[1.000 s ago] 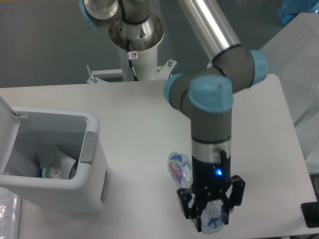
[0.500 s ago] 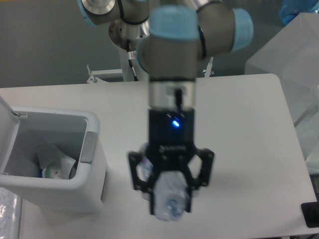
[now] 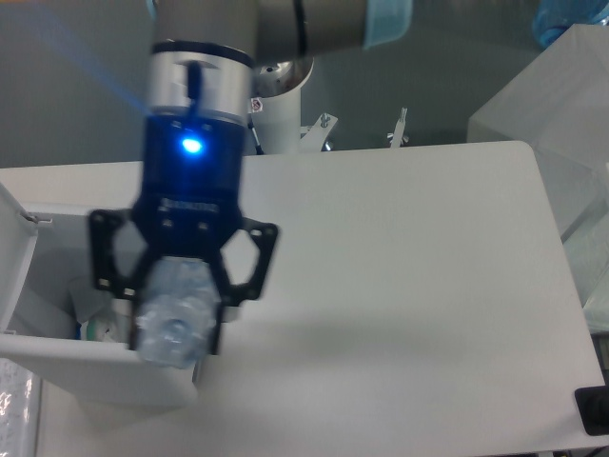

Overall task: Place the trash in the trash can
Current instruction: 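Lift the grasped water bottle and carry it toward the trash bin, then lower the bottle into the bin and open the gripper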

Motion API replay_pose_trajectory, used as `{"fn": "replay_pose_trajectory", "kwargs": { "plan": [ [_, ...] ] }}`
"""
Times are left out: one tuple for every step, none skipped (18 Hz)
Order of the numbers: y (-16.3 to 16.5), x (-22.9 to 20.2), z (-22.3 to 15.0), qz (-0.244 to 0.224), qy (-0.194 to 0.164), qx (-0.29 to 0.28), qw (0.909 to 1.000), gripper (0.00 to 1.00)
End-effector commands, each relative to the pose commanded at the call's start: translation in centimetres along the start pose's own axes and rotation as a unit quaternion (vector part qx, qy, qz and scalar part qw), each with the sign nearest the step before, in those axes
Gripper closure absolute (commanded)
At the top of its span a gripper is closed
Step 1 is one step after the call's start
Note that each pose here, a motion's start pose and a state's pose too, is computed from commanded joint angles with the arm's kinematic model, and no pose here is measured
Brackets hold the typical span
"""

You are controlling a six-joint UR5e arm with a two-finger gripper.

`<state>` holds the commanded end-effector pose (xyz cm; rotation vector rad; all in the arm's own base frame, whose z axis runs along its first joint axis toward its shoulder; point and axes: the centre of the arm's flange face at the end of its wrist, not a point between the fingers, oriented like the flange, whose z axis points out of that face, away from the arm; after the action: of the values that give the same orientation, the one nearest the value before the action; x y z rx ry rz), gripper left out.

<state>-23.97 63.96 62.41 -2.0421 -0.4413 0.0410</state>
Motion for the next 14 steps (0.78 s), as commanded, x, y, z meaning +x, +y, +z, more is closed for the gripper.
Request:
{"fn": "replay_pose_trajectory", "kwargs": {
  "plan": [
    [0.4, 0.8, 0.3, 0.002, 0.005, -0.005, 1.0000, 0.38],
    [1.2, 1.9, 0.9, 0.006, 0.013, -0.013, 0.9998, 0.38],
    [1.7, 2.5, 1.2, 0.007, 0.017, -0.018, 0.9997, 0.38],
    [2.1, 2.8, 1.5, 0.006, 0.019, -0.023, 0.9995, 0.38],
    [2.7, 3.4, 1.8, 0.008, 0.023, -0.029, 0.9993, 0.38],
    [2.9, 3.5, 1.9, 0.008, 0.024, -0.031, 0.9992, 0.38],
    [3.2, 3.8, 2.1, 0.008, 0.026, -0.034, 0.9990, 0.38],
    [3.5, 4.3, 2.2, 0.011, 0.029, -0.037, 0.9988, 0.38],
    [3.6, 4.2, 2.3, 0.011, 0.028, -0.038, 0.9988, 0.38],
    [3.8, 4.2, 2.5, 0.010, 0.028, -0.041, 0.9987, 0.37],
    [4.0, 4.3, 2.5, 0.011, 0.029, -0.043, 0.9986, 0.37],
    [4.2, 4.2, 2.6, 0.011, 0.029, -0.045, 0.9985, 0.36],
    [4.2, 4.2, 2.6, 0.011, 0.029, -0.045, 0.9985, 0.36],
    [4.3, 4.3, 2.6, 0.011, 0.029, -0.046, 0.9985, 0.36]
  ]
}}
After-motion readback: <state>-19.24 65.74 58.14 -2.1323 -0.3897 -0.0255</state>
